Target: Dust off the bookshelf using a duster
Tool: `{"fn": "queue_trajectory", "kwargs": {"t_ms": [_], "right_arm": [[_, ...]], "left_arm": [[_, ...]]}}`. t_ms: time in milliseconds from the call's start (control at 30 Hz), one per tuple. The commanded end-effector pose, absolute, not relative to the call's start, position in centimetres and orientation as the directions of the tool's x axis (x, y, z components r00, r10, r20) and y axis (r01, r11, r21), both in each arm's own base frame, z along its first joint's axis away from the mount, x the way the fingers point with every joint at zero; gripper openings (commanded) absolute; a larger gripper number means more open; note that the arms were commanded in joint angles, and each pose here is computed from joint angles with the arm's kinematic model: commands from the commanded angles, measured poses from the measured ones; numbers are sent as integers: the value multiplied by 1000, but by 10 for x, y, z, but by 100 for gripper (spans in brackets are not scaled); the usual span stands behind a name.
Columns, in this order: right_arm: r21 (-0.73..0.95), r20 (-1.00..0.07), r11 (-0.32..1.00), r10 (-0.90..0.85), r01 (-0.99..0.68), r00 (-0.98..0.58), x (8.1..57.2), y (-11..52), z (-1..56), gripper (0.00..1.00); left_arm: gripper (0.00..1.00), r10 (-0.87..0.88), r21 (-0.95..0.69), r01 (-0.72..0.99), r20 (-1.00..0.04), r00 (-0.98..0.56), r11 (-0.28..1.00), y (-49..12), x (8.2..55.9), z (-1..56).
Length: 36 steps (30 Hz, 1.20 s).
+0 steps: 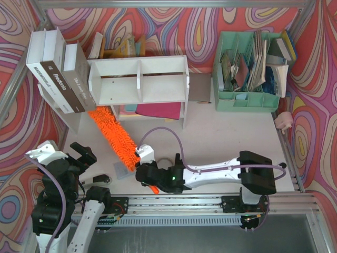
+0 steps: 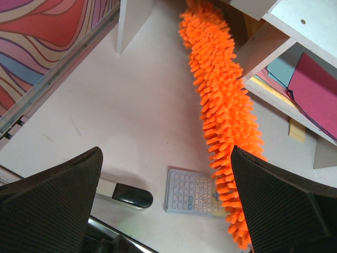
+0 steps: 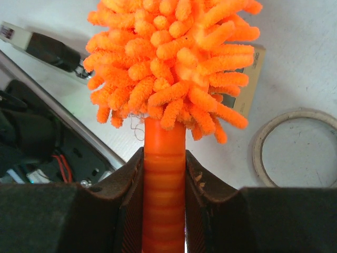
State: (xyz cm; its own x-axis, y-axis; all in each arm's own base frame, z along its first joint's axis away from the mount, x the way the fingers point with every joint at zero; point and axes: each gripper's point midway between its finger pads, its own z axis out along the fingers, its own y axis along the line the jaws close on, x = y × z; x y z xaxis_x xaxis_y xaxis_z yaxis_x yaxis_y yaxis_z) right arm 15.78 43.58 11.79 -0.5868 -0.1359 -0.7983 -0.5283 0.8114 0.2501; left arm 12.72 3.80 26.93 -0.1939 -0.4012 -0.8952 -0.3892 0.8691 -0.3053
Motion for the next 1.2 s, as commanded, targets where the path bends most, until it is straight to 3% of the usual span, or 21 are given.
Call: {"fn": "queue_trajectory", "kwargs": {"t_ms": [0, 367, 733, 867, 1167], "right_arm": [[250, -800, 821, -124, -514, -587, 160, 441, 110, 0], [296, -881, 736, -36, -609, -471, 168, 468, 197, 0], [333, -870, 620, -89, -711, -485, 147, 512, 194, 0], [309, -878, 654, -83, -691, -471, 151, 504, 189, 0], [373, -877, 783, 121, -498, -466, 172, 433, 207, 0]], "left_arm": [[98, -394, -295, -394, -897, -199, 871, 38, 132, 268], [98, -394, -295, -395, -897, -199, 870, 38, 132, 268], [98, -393, -294, -393, -897, -201, 871, 38, 133, 268], [98, -393, -295, -392, -897, -201, 872, 38, 133, 268], [98, -393, -294, -392, -897, -202, 872, 38, 133, 268]]}}
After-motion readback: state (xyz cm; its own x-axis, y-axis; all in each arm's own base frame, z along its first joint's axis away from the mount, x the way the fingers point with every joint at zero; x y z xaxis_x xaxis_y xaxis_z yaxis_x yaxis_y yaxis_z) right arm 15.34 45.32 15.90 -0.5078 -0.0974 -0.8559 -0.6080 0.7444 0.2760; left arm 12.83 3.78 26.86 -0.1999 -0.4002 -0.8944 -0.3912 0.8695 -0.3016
